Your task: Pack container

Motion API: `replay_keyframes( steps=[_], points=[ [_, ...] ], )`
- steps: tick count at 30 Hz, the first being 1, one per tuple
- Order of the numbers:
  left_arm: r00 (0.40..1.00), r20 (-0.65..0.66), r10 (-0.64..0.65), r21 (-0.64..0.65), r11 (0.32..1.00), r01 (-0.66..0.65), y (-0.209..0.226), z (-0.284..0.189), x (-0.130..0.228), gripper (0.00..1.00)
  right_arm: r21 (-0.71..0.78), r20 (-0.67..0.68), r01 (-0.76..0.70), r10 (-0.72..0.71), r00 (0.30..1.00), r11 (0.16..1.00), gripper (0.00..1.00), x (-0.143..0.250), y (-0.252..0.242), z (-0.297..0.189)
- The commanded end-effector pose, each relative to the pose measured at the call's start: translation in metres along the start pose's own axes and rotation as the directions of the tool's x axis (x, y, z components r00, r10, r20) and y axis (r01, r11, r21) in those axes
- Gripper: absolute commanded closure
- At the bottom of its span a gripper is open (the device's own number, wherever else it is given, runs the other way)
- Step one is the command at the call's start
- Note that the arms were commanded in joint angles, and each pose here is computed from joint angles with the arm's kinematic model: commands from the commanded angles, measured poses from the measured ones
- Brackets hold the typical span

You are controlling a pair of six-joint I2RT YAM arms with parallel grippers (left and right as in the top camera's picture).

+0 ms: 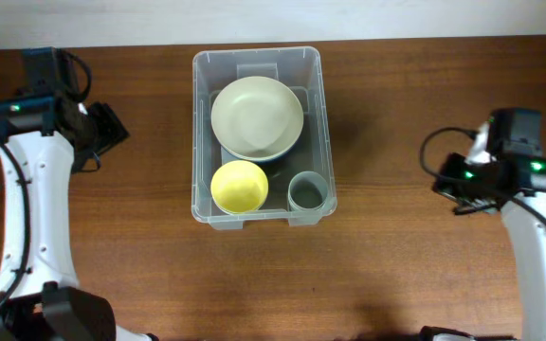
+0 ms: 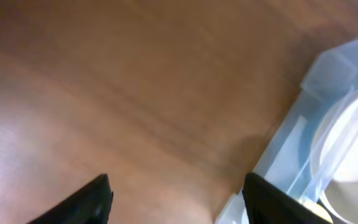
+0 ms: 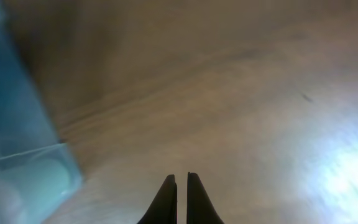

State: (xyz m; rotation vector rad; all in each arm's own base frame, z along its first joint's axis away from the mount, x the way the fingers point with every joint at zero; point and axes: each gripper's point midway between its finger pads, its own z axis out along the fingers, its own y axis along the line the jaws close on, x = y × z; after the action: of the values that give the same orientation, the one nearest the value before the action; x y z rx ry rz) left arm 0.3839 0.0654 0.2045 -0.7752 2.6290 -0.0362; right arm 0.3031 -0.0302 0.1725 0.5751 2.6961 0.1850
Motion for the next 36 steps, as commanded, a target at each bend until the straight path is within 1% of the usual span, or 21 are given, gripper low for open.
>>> replay_keyframes(
  steps=[1, 4, 6, 7, 9, 12, 14, 16, 20, 23, 29, 36],
  points=[
    [0.987, 0.016, 0.162, 0.09, 0.982, -0.163, -0.028, 0.003, 0.006, 0.32, -0.064, 0.053, 0.124, -0.121, 0.991, 0.99, 0.96, -0.008, 0.038, -0.007],
    [0.937, 0.155, 0.314, 0.129, 0.933, -0.335, -0.063, -0.002, -0.011, 0.33, -0.09, 0.098, 0.262, -0.254, 0.962, 0.961, 0.96, -0.007, 0.068, -0.007],
    [0.873, 0.298, 0.386, 0.15, 0.884, -0.442, -0.098, -0.012, -0.029, 0.33, -0.073, 0.117, 0.311, -0.301, 0.946, 0.948, 0.96, -0.005, 0.078, -0.007],
    [0.843, 0.359, 0.4, 0.156, 0.865, -0.477, -0.113, -0.018, -0.037, 0.32, -0.056, 0.122, 0.325, -0.317, 0.941, 0.944, 0.96, -0.004, 0.08, -0.007],
    [0.787, 0.475, 0.395, 0.174, 0.834, -0.524, -0.144, -0.033, -0.049, 0.33, -0.021, 0.127, 0.342, -0.336, 0.933, 0.94, 0.96, -0.003, 0.081, -0.007],
    [0.685, 0.642, 0.346, 0.182, 0.799, -0.573, -0.194, -0.057, -0.067, 0.32, -0.007, 0.124, 0.345, -0.341, 0.932, 0.939, 0.96, -0.003, 0.079, -0.007],
    [0.636, 0.702, 0.32, 0.167, 0.795, -0.584, -0.217, -0.065, -0.07, 0.31, -0.007, 0.125, 0.344, -0.341, 0.932, 0.939, 0.96, -0.003, 0.079, -0.007],
    [0.605, 0.734, 0.308, 0.168, 0.781, -0.602, -0.241, -0.068, -0.066, 0.3, -0.006, 0.125, 0.345, -0.341, 0.932, 0.939, 0.96, -0.003, 0.079, -0.007],
    [0.584, 0.749, 0.314, 0.187, 0.745, -0.64, -0.286, -0.055, -0.057, 0.26, -0.006, 0.125, 0.345, -0.341, 0.932, 0.939, 0.96, -0.003, 0.079, -0.007],
    [0.582, 0.748, 0.319, 0.192, 0.735, -0.65, -0.313, -0.034, -0.064, 0.25, 0.017, 0.128, 0.342, -0.341, 0.931, 0.94, 0.96, -0.004, 0.075, -0.008],
    [0.581, 0.75, 0.317, 0.195, 0.733, -0.652, -0.344, 0.0, -0.08, 0.24, 0.033, 0.14, 0.339, -0.34, 0.93, 0.94, 0.96, -0.005, 0.072, -0.012],
    [0.587, 0.741, 0.326, 0.194, 0.733, -0.652, -0.357, 0.028, -0.084, 0.24, 0.034, 0.14, 0.339, -0.34, 0.93, 0.94, 0.96, -0.005, 0.072, -0.012]
  ],
)
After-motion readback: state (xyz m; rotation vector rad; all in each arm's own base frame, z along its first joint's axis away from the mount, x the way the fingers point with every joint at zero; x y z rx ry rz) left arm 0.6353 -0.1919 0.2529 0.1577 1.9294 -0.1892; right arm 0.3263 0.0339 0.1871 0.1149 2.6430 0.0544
